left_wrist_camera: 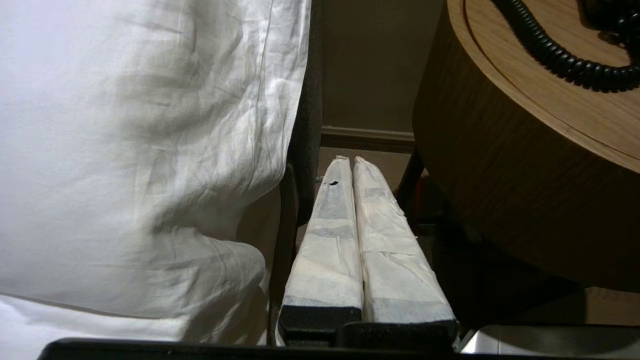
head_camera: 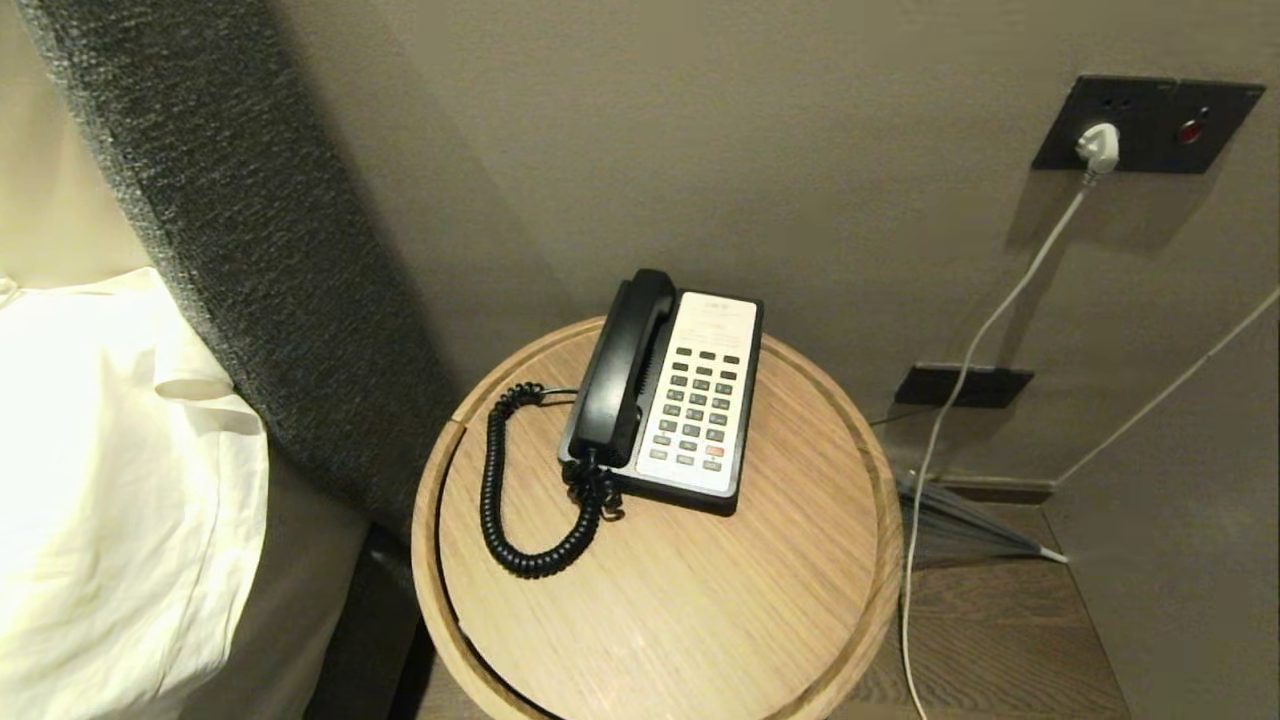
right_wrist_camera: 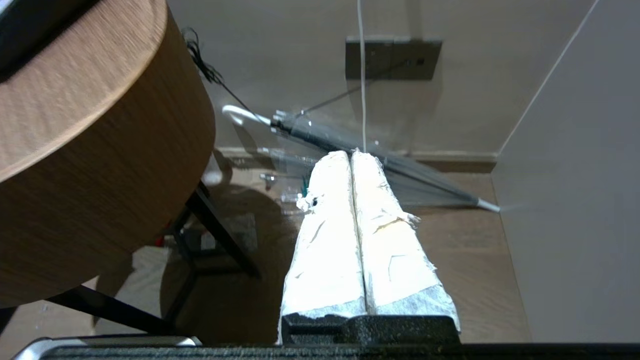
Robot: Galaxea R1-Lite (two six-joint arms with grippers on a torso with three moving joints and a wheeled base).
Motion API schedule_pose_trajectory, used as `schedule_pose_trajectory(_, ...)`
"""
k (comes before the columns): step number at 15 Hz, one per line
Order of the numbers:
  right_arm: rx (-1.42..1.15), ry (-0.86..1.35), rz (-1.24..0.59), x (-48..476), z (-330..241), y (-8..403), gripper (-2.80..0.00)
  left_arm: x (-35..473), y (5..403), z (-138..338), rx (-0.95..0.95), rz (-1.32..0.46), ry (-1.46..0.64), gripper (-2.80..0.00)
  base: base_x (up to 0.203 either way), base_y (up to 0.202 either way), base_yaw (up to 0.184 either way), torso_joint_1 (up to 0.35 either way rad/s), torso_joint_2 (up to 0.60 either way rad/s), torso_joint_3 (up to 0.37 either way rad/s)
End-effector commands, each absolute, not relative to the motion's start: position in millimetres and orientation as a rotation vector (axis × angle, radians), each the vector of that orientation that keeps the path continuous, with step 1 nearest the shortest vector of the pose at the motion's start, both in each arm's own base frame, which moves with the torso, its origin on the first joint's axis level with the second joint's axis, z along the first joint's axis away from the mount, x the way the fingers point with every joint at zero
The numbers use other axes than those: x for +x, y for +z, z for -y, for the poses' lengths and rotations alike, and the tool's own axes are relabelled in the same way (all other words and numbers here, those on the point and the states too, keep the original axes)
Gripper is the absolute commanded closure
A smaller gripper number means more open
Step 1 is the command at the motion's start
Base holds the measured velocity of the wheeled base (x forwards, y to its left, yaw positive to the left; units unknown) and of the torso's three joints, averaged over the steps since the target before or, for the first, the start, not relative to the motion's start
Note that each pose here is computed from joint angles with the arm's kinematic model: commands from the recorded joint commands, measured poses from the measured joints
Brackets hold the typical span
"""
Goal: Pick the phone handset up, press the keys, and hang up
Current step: Pick up the desk phone handset
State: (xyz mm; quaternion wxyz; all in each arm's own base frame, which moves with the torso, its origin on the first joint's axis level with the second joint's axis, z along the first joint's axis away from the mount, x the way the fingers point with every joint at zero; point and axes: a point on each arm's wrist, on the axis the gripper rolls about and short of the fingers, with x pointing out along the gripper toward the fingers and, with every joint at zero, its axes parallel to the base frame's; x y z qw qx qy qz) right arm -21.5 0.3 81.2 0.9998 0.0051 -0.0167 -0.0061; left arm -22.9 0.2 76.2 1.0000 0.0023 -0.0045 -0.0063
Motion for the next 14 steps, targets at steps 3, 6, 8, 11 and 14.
schedule_pose_trajectory(3,0.011,-0.012,0.014,-20.0,-0.2,75.7,0.0,-22.3,74.9,-0.2,0.003,0.005,-0.012,0.0,0.0,0.0,0.0,0.004,0.0,-0.199)
schedule_pose_trajectory(6,0.011,-0.012,0.014,-20.0,-0.2,75.7,0.0,-22.5,75.0,-0.2,0.003,0.008,-0.012,0.0,0.0,0.0,0.0,0.003,0.0,-0.199)
schedule_pose_trajectory(8,0.011,-0.012,0.014,-20.0,-0.2,75.7,0.0,-22.3,74.9,-0.2,0.001,0.007,-0.012,0.0,0.0,0.0,0.0,0.0,0.01,-0.171)
schedule_pose_trajectory(11,0.011,-0.012,0.014,-20.0,-0.2,75.7,0.0,-22.3,74.7,-0.2,0.002,0.007,-0.012,0.0,0.0,0.0,0.0,0.0,0.0,-0.037)
schedule_pose_trajectory(14,0.011,-0.012,0.014,-20.0,-0.2,75.7,0.0,-22.2,74.8,-0.2,0.007,0.006,-0.014,0.0,0.0,0.0,0.0,0.0,0.0,0.0)
